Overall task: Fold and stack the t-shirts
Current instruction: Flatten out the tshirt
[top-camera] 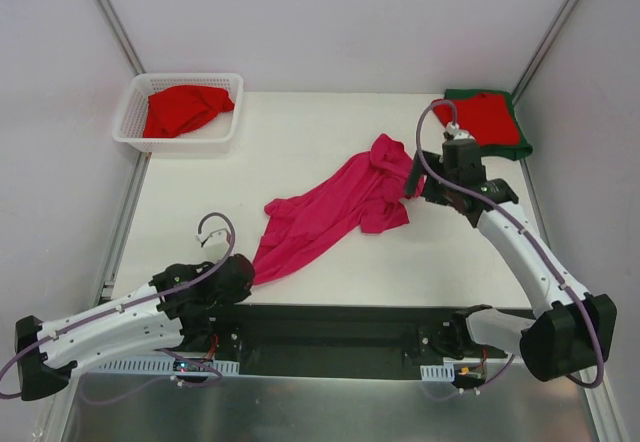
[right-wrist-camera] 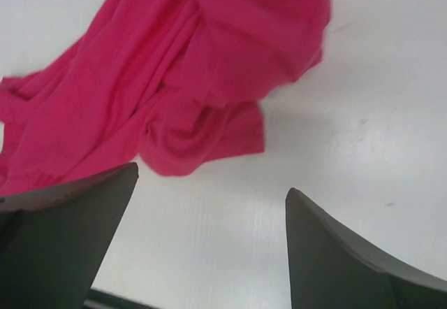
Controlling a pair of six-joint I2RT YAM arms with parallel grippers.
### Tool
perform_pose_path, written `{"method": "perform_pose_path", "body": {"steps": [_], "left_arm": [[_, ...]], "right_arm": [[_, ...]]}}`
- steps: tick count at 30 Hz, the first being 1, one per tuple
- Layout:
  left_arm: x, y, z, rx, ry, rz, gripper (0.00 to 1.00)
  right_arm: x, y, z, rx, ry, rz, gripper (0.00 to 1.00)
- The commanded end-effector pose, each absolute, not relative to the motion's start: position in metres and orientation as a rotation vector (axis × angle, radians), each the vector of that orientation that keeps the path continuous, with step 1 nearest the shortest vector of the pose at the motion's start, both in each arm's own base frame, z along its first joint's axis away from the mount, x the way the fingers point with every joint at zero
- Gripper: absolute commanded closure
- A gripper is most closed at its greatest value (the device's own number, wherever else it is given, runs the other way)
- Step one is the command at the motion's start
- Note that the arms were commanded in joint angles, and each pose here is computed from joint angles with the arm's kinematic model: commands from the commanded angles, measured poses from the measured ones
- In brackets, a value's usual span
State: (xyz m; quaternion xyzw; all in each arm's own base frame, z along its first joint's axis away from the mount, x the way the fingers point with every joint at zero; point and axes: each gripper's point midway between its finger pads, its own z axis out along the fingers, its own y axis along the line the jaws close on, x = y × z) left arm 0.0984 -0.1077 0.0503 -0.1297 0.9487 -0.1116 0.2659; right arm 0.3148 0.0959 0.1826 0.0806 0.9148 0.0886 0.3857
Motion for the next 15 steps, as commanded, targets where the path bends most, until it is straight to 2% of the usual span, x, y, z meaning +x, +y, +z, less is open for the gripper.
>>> {"method": "perform_pose_path", "body": {"steps": [1, 7, 15], "left_arm": [[0.109, -0.112, 0.066, -0.311, 2.519, -0.283, 1.0], [0.112, -0.117, 0.068, -0.294, 2.516, -0.294, 1.0], [0.111, -0.117, 0.068, -0.303, 2.514, -0.302, 1.0]], "right_arm": [[0.276, 0.138, 0.155, 0.275, 2.439, 0.584, 0.08], [0.254, 0.145, 0.11, 0.341, 2.533, 0.697, 0.09], [0.252, 0.141, 0.083, 0.426, 2.564, 0.752, 0.12]]}}
